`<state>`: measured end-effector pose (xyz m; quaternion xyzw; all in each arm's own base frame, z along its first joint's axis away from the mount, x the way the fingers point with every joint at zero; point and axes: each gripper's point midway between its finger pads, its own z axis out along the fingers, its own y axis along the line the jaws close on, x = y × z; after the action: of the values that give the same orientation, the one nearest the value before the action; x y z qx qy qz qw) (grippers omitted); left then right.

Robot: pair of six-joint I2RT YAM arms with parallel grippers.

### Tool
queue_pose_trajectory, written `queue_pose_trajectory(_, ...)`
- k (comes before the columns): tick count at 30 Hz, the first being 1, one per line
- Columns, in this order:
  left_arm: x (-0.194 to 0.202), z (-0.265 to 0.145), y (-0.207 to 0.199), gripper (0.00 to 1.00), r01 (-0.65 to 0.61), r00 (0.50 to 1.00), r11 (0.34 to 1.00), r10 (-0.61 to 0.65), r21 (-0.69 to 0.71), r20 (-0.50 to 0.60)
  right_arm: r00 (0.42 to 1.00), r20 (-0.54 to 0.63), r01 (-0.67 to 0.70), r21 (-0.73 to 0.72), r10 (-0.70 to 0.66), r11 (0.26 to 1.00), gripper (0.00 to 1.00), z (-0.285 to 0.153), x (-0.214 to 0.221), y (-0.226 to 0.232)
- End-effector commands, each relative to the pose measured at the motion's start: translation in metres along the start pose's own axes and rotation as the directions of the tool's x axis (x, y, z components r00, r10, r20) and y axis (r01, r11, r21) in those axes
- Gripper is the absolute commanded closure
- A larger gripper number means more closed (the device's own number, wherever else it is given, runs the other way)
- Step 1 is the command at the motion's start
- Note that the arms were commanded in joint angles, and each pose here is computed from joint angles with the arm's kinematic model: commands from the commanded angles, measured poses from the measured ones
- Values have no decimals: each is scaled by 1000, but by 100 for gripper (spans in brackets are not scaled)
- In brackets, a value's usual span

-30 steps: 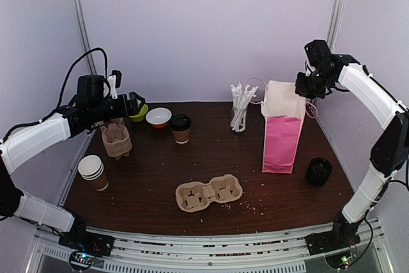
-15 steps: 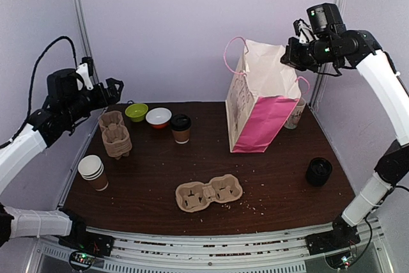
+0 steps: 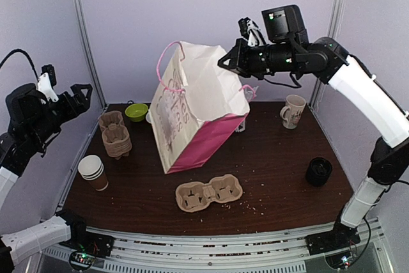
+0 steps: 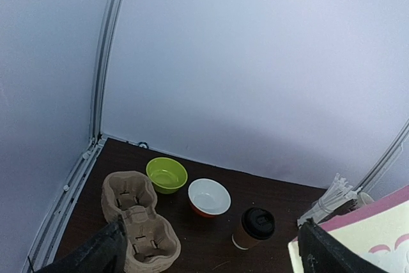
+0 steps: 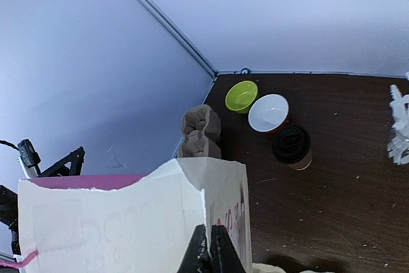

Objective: Pack the takeout coffee

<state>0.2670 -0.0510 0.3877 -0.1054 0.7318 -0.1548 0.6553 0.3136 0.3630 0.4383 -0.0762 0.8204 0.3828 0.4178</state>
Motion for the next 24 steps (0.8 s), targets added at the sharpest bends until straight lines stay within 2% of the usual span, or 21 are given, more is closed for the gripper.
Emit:
queue_pose_trajectory(1,-3,-14,7,4,14,1000,1000,-14,-24,-7,998,-19,-57,-105,56,993,100,32,28,36)
queue_pose_trajectory(10,-35,-63,35,5,65,995,987,-53,-149,82,991,-89,-105,-106,96,989,100,91,103,68)
queue_pose_trajectory(15,-36,-74,38,5,75,993,988,-61,-138,103,979,-147,-164,-132,145,978,100,113,133,79)
queue_pose_trajectory(18,-32,-73,37,5,72,994,988,-60,-134,92,973,-171,-176,-102,157,979,100,125,148,70)
queue_pose_trajectory(24,-21,-67,35,5,70,996,990,-63,-119,59,972,-178,-150,52,157,987,100,134,171,18)
